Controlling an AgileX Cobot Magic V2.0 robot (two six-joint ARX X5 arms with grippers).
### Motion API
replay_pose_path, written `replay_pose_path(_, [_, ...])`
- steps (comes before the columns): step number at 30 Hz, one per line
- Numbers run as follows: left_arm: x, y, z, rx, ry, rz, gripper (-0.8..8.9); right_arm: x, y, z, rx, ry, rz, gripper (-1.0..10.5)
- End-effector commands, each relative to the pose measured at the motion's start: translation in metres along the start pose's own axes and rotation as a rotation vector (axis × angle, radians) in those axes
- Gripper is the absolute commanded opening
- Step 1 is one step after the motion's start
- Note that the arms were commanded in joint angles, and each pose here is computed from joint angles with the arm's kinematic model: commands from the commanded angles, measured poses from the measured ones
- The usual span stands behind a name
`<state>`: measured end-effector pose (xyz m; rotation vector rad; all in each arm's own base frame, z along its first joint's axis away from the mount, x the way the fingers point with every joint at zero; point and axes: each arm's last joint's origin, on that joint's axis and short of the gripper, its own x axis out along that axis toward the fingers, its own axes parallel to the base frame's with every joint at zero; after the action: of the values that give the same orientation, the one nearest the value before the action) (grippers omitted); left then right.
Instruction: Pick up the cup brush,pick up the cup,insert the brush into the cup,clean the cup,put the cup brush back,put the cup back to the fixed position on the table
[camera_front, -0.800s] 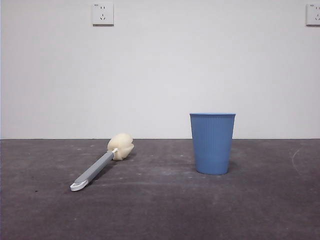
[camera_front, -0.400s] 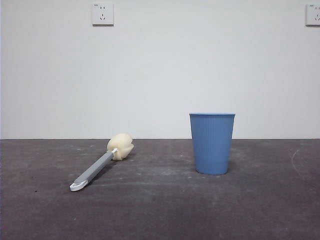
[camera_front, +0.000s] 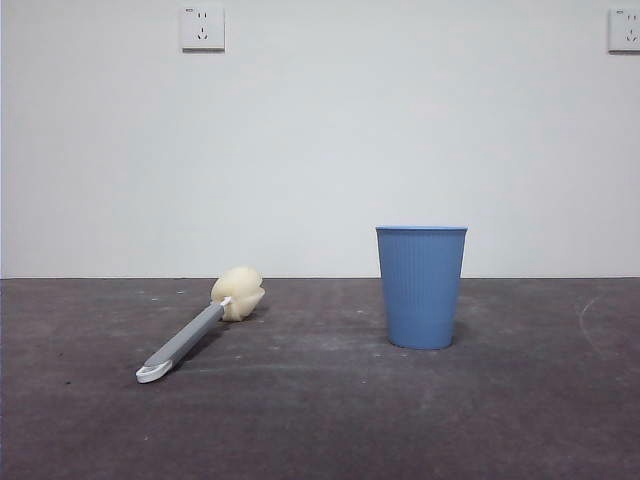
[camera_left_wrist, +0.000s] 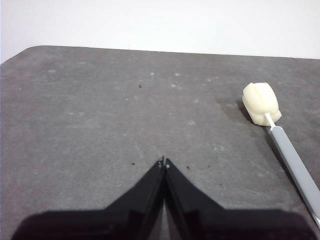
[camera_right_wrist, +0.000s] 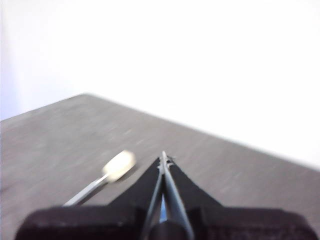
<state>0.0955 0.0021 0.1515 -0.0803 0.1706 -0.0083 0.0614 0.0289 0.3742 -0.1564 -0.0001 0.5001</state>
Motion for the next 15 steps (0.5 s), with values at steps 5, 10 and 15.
replay_pose_path(5, [0.001,0.001,-0.004,-0.007,0.009,0.003,-0.04,0.002,-0.004,-0.023,-0.049,-0.074,-0.116,0.0])
replay_pose_path(10, [0.001,0.001,-0.004,-0.007,0.009,0.003,-0.03,0.009,-0.005,-0.060,0.005,-0.137,-0.188,0.0])
replay_pose_path(15, [0.001,0.001,-0.004,-0.007,0.009,0.003,-0.04,0.018,-0.005,-0.106,0.078,-0.167,-0.246,0.0])
